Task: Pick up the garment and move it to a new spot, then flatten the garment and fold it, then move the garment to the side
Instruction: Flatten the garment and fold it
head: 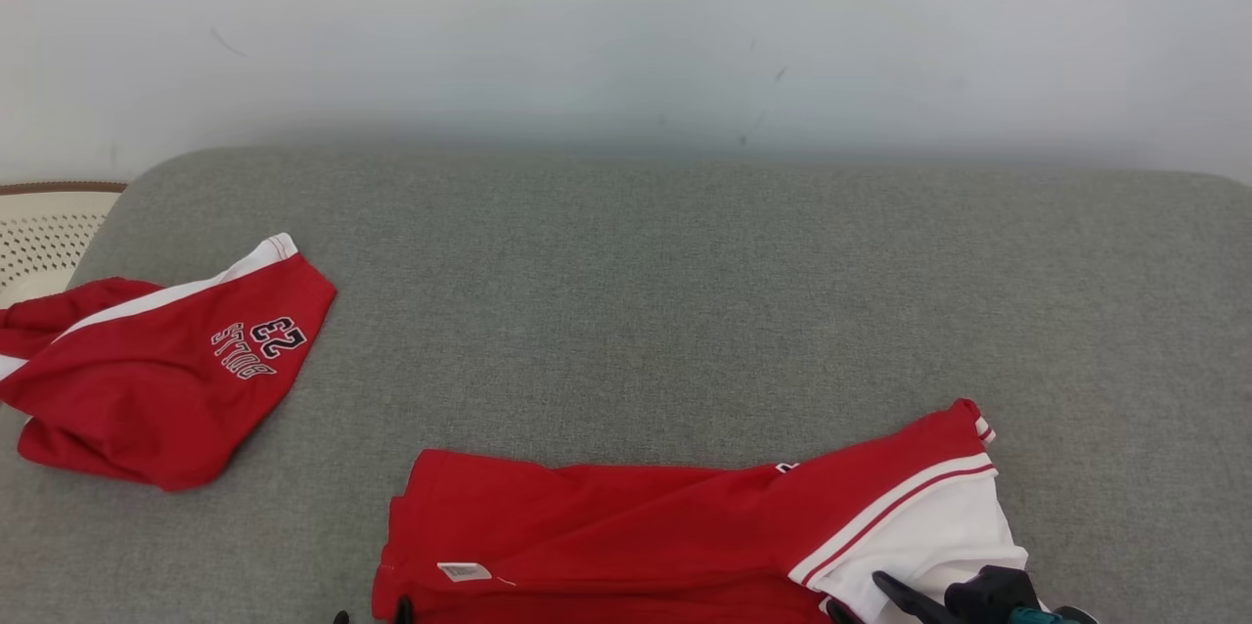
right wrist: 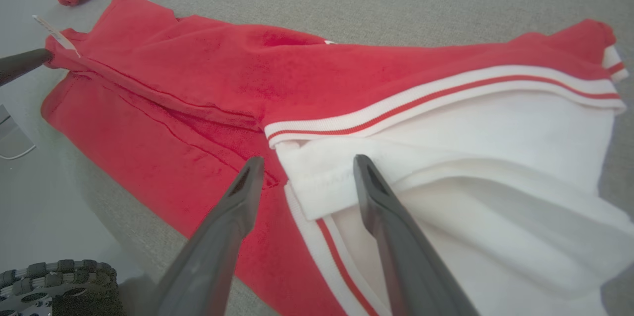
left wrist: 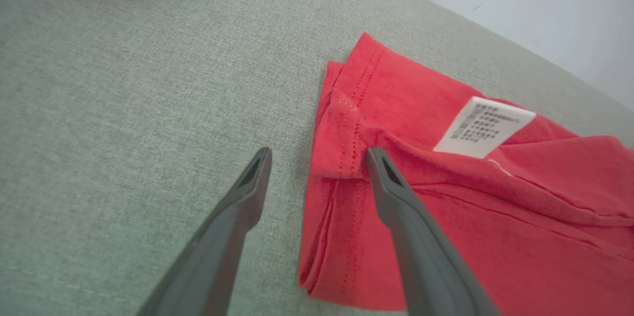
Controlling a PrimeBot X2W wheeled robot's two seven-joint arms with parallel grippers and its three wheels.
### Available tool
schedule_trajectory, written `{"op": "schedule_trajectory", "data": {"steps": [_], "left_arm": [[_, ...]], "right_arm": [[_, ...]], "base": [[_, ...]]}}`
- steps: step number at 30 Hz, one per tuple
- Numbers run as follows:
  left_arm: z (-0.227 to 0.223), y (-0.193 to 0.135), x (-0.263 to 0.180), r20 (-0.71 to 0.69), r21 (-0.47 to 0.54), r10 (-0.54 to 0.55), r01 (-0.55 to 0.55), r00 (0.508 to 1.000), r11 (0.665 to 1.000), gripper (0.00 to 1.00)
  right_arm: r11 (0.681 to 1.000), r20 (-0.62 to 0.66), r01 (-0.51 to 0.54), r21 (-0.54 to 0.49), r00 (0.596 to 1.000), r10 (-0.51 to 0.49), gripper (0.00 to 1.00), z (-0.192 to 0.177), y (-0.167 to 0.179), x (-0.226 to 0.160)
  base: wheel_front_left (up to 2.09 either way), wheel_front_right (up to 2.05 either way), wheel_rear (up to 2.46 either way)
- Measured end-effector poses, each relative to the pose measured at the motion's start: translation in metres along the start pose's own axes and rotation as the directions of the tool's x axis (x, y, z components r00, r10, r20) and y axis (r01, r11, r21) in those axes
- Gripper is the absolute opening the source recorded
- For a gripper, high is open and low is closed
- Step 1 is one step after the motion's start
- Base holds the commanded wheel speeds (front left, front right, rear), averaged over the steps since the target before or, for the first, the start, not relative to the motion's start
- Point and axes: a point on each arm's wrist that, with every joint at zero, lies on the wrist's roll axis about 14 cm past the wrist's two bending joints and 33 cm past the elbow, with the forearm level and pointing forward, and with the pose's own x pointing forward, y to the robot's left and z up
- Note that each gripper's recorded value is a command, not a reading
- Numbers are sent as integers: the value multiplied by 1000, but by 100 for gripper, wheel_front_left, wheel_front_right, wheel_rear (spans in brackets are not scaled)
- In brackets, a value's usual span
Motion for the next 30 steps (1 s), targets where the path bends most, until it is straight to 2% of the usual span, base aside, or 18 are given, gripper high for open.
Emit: {"op": "schedule_trajectory", "data": {"steps": [1, 4, 9, 10, 11, 12, 13, 19, 23, 30], "left_arm": [[0, 1, 0, -1, -3, 5, -5, 1000, 1000, 100], [0, 3, -1, -1, -4, 11, -11, 1000, 1000, 100], [0, 5, -2, 0, -5, 16, -16, 1000, 1000, 100], [0, 5, -2, 0, -5, 16, -16, 1000, 1000, 100], [0, 5, -2, 0, -6, 16, -16, 1000, 1000, 100], [0, 5, -1, 0, -6, 16, -16, 1000, 1000, 100], [0, 5, -1, 0, -6, 15, -15, 1000, 1000, 100], [3, -2, 2, 8, 7, -5, 5, 1000, 1000, 100], [8, -7, 5, 26, 37, -20, 19, 999, 999, 100], [33, -8, 6, 106, 124, -29, 16, 994, 992, 100]], "right_arm": [[1000, -14, 3, -9, 1000, -3, 40, -3, -1, 1], [1000, -32, 8, -20, 999, -8, 0, -5, -1, 3], [999, -30, -28, 34, 999, 29, 0, -5, 15, 4], [998, -37, -35, 57, 999, 37, 20, -8, 19, 2], [997, -48, -36, 72, 998, 40, 29, -11, 21, -1], [996, -56, -33, 84, 998, 38, 45, -14, 20, -5], [995, -58, -21, 98, 998, 27, 100, -15, 16, -8], [986, 64, 75, 152, 994, -86, 100, 8, -13, -20], [966, 141, 192, 172, 966, -217, 100, 20, -46, -28], [926, 159, 328, 186, 920, -358, 100, 13, -79, -28]], "base": [[0, 0, 0], [0, 0, 0], [0, 0, 0], [0, 0, 0], [0, 0, 0], [0, 0, 0], [0, 0, 0], [0, 0, 0], [0, 0, 0], [0, 0, 0]]}}
